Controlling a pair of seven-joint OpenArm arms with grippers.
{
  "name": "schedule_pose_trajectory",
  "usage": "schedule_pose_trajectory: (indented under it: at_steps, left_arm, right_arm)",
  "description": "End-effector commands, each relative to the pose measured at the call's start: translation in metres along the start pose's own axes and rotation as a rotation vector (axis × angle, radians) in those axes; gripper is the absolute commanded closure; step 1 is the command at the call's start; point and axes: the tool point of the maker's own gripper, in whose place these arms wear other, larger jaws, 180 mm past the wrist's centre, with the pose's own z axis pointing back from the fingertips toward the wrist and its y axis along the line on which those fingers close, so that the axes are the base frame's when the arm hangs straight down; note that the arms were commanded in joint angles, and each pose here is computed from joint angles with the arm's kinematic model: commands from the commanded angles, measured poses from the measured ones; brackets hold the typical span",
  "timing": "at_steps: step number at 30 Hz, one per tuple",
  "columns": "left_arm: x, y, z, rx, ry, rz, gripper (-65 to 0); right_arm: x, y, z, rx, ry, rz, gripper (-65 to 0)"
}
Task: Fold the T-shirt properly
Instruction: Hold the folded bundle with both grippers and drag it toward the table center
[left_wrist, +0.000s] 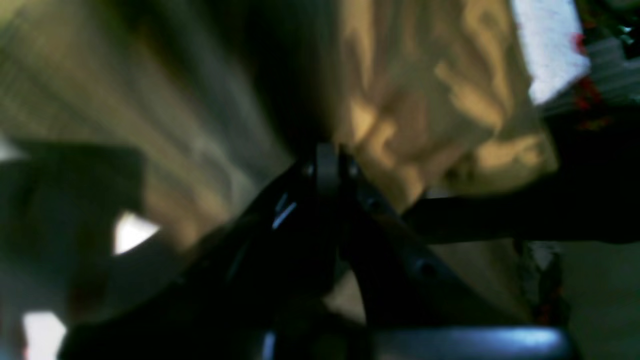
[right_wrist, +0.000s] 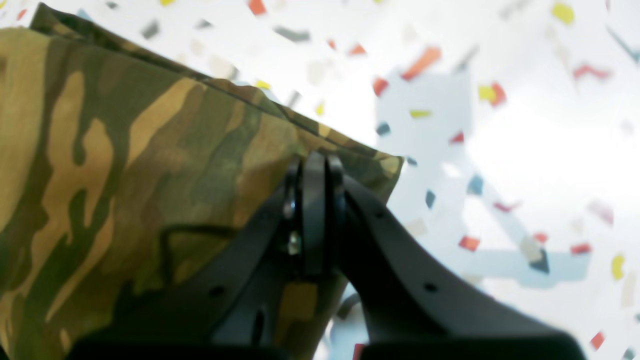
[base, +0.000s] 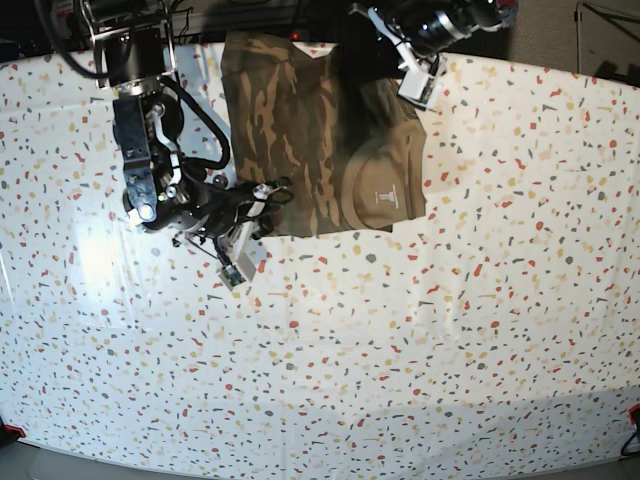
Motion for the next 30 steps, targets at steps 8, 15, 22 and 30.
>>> schedule_pose_trajectory:
  at_steps: [8, 15, 22, 30]
  left_arm:
    - [0.041, 0.09, -0.007, 0.261, 0.005, -0.107, 0.0]
    - [0.103, 0.143, 0.003, 0.405, -0.059, -0.211, 0.0]
    - [0.134, 0.173, -0.008, 0.422, -0.098, -0.212, 0.0]
    - [0.178, 0.171, -0.023, 0.365, -0.171, -0.193, 0.0]
  right_arm:
    - [-0.021, 0.004, 0.011, -0.02, 0.012, -0.002, 0.0]
    - [-0.041, 0.02, 0.023, -0.013, 0.014, -0.021, 0.0]
    - [-0.052, 0.07, 0.027, 0.079, -0.045, -0.084, 0.0]
    - [-0.045, 0.117, 0.022, 0.153, -0.1, -0.173, 0.0]
